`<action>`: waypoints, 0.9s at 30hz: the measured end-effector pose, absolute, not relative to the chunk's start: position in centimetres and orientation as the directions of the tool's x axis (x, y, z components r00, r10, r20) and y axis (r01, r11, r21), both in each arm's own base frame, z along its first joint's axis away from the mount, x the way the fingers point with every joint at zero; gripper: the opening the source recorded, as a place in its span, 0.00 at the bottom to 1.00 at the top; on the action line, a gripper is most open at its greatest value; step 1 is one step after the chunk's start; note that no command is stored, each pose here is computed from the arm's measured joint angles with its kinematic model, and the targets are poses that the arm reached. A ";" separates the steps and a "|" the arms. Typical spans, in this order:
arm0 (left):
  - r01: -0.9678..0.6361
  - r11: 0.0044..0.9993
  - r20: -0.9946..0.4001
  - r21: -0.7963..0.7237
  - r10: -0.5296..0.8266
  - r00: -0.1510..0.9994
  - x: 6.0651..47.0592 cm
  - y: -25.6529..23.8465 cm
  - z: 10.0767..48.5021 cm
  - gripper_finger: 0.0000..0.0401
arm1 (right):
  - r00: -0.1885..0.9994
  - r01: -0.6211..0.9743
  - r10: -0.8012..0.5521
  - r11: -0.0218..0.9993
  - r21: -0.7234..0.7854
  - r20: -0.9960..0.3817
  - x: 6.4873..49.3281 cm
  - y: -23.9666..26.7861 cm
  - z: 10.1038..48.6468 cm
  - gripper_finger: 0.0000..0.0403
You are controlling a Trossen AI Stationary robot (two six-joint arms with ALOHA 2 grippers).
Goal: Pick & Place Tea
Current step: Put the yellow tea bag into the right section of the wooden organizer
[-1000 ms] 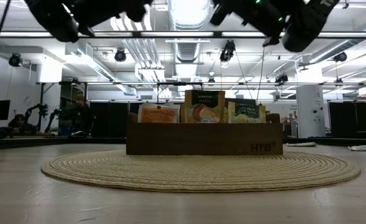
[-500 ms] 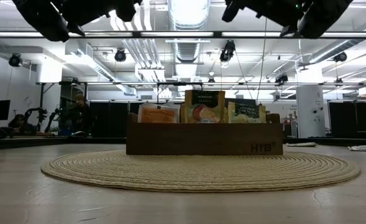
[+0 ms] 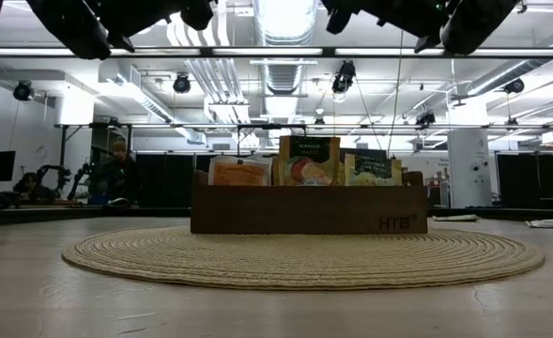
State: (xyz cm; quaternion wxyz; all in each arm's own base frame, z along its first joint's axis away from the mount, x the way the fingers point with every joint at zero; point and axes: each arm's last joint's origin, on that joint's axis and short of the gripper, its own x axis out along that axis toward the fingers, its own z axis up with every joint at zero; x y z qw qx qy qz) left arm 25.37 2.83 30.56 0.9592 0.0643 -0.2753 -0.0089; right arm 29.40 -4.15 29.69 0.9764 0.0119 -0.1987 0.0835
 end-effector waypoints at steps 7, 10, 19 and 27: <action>0.024 0.991 0.533 0.130 -0.091 0.841 25.9 2.8 31.0 0.04 | 0.912 -0.121 0.107 0.993 0.011 0.397 29.4 -4.3 29.7 0.63; 0.032 0.991 0.523 0.129 -0.095 0.847 26.7 2.9 30.9 0.04 | 0.912 -0.119 0.105 0.993 0.011 0.397 29.4 -4.3 29.7 0.66; 0.058 0.988 0.512 0.141 -0.123 0.850 28.9 3.1 31.1 0.04 | 0.912 -0.134 0.112 0.991 0.029 0.395 29.4 -4.3 29.7 0.62; 0.076 0.986 0.497 0.146 -0.140 0.856 30.3 3.2 31.0 0.04 | 0.910 -0.155 0.137 0.988 0.016 0.392 29.4 -4.2 29.7 0.52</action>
